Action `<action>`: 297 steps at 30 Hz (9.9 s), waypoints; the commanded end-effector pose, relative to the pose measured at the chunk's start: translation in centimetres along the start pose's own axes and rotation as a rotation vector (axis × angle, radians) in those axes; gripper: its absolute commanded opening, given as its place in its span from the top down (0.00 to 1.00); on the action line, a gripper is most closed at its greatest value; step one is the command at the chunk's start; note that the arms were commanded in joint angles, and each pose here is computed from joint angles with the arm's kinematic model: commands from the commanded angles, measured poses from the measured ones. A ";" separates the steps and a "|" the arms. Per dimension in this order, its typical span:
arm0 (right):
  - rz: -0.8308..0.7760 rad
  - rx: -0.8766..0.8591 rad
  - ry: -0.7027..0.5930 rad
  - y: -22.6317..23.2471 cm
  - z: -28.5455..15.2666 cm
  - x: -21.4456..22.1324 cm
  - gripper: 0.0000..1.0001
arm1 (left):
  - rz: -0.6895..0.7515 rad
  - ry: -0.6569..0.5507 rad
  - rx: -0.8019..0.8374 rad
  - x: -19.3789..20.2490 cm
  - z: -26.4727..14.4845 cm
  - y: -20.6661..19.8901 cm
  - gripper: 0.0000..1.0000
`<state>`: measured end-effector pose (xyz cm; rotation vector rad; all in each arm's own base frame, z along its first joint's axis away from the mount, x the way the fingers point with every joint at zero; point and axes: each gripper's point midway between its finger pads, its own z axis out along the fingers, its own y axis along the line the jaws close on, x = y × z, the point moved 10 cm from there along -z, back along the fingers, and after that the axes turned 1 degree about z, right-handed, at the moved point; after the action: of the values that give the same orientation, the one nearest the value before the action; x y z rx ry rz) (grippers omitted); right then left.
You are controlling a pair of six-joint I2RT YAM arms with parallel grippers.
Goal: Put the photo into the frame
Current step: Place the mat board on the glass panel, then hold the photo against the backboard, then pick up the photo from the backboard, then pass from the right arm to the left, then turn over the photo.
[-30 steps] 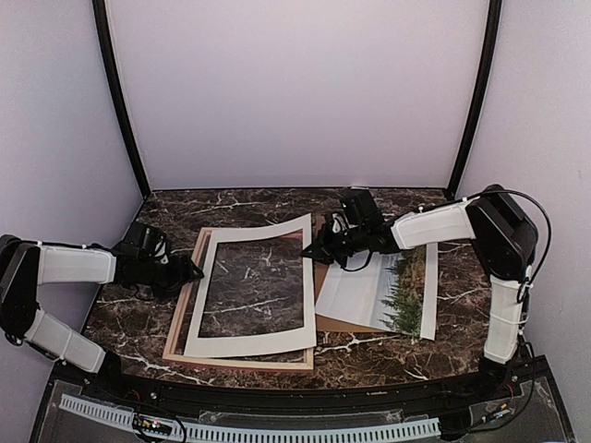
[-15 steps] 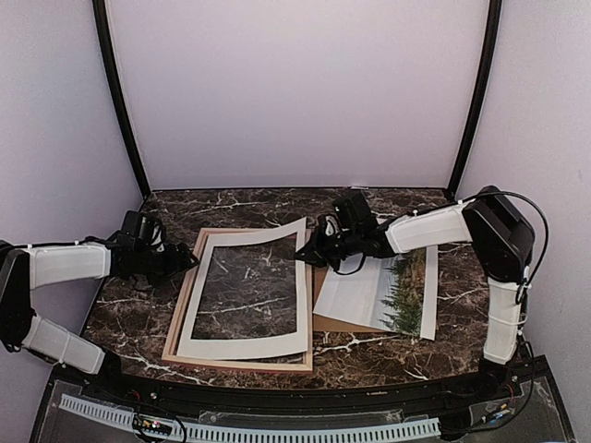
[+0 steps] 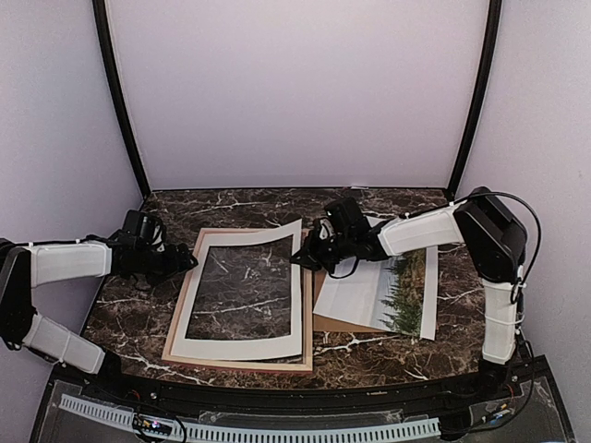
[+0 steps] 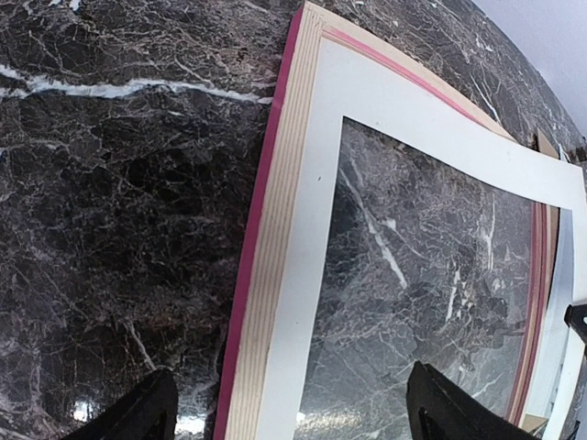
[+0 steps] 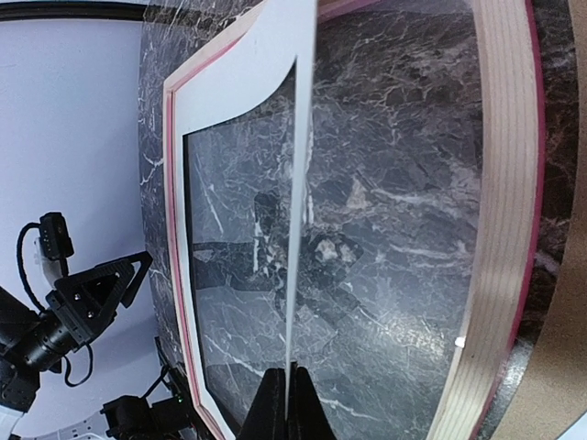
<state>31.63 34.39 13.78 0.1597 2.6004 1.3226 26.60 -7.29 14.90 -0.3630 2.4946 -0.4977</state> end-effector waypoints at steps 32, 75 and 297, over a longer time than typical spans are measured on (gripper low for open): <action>-0.166 0.187 -0.079 2.4 -1.0 0.0 0.44 | 0.050 -0.026 -0.009 -0.9 -0.8 -0.7 0.11; -0.008 0.730 -0.358 -15.9 -22.3 1.0 0.30 | 0.688 0.063 0.550 7.1 0.2 -26.2 0.01; -0.101 -0.092 -0.390 3.4 -32.6 -7.1 0.29 | 1.165 -0.620 0.389 7.0 -9.2 -39.7 1.00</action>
<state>30.88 10.08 33.96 0.3190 2.2065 1.3345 21.02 -46.28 29.77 1.0352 1.5137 -0.1218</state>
